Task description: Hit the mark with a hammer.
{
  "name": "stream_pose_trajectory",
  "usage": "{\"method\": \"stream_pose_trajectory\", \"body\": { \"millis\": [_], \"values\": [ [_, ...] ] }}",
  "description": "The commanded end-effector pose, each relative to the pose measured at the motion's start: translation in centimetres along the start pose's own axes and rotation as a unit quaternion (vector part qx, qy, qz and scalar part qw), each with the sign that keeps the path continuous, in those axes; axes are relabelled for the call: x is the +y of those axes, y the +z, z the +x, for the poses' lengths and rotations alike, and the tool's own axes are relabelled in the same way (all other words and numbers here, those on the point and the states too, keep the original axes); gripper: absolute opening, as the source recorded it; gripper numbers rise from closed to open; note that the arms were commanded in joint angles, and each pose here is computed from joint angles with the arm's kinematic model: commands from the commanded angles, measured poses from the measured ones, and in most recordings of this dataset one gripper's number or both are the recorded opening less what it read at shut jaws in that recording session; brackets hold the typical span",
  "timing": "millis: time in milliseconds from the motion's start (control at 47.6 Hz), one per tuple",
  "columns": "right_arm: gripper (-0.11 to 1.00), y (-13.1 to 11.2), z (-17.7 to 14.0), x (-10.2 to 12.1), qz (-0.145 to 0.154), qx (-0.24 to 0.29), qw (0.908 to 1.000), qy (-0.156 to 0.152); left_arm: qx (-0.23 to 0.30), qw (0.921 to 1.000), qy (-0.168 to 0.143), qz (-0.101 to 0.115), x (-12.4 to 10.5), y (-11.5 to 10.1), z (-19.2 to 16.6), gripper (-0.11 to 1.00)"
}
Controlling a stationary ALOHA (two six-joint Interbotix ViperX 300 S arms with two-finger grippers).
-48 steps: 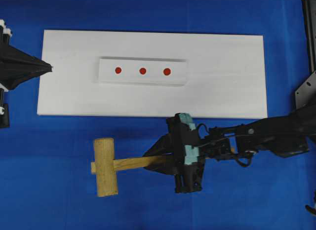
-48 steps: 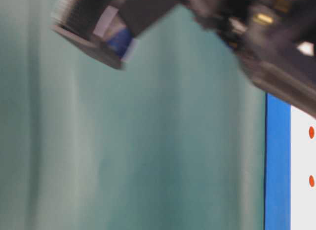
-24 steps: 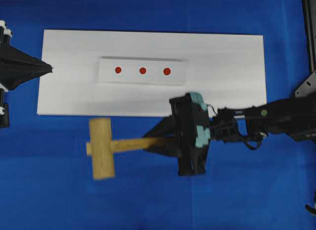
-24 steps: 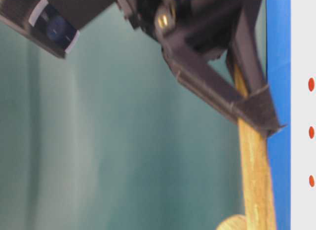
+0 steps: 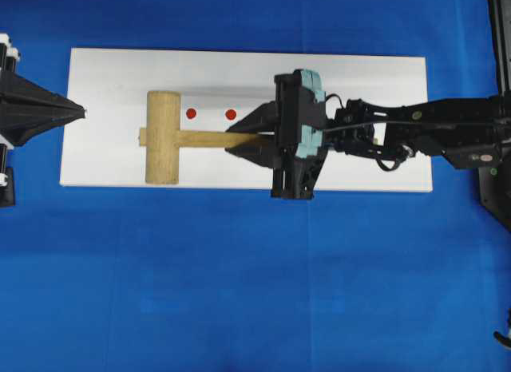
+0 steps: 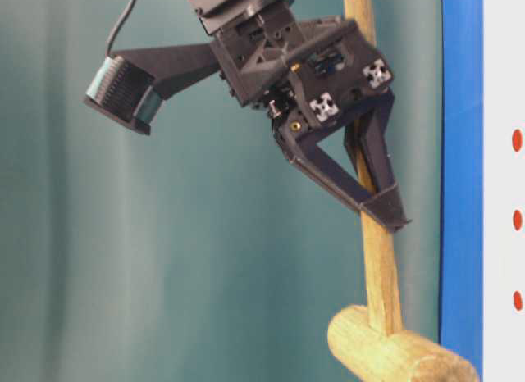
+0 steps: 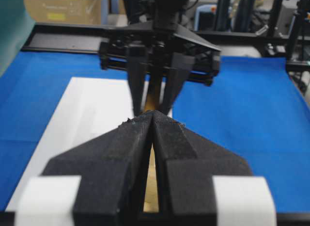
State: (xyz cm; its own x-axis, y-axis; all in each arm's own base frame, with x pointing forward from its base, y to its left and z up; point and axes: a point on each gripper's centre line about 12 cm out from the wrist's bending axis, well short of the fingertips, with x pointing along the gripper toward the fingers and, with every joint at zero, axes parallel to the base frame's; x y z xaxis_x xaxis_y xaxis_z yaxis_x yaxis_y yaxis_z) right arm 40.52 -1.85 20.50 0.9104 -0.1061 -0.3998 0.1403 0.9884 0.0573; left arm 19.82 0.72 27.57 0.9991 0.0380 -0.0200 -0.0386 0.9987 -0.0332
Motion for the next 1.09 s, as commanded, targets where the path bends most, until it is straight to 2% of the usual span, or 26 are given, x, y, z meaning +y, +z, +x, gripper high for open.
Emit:
{"method": "stream_pose_trajectory", "body": {
  "millis": [0,126,252,357,441,651,714,840,945,1071],
  "values": [
    [0.09,2.9,-0.8,-0.2,0.001,-0.038,0.9993,-0.001,-0.004,1.0000,0.001,-0.002,0.0,0.3,0.1,0.00],
    [0.09,3.3,-0.8,-0.2,-0.009,-0.043,0.9990,0.000,-0.002,1.0000,0.001,-0.001,0.0,0.3,0.1,0.00],
    [0.09,4.3,-1.3,-0.1,-0.040,-0.061,0.9974,0.001,-0.002,1.0000,0.001,-0.001,0.0,0.3,0.1,0.00],
    [0.09,5.5,-1.8,0.0,-0.089,-0.085,0.9924,-0.001,-0.002,1.0000,0.001,-0.002,0.0,0.3,0.1,0.00],
    [0.09,6.2,-1.9,0.1,-0.140,-0.102,0.9849,-0.006,-0.002,1.0000,0.001,-0.007,0.0,0.3,0.1,0.00],
    [0.09,7.3,-2.2,-0.2,-0.260,-0.141,0.9546,-0.038,-0.002,0.9997,0.001,-0.025,0.0,0.3,0.1,0.00],
    [0.09,7.5,-2.3,-0.2,-0.303,-0.148,0.9401,-0.049,-0.002,0.9996,0.001,-0.028,0.0,0.3,0.1,0.00],
    [0.09,7.8,-2.5,-0.1,-0.370,-0.164,0.9116,-0.071,-0.002,0.9996,0.001,-0.029,0.0,0.3,0.1,0.00],
    [0.09,8.2,-2.8,0.1,-0.405,-0.185,0.8911,-0.091,-0.002,0.9996,0.001,-0.028,0.0,0.3,0.1,0.00],
    [0.09,8.3,-2.9,0.0,-0.434,-0.191,0.8738,-0.107,-0.004,0.9995,0.001,-0.030,0.0,0.4,0.1,0.00]
  ]
}}
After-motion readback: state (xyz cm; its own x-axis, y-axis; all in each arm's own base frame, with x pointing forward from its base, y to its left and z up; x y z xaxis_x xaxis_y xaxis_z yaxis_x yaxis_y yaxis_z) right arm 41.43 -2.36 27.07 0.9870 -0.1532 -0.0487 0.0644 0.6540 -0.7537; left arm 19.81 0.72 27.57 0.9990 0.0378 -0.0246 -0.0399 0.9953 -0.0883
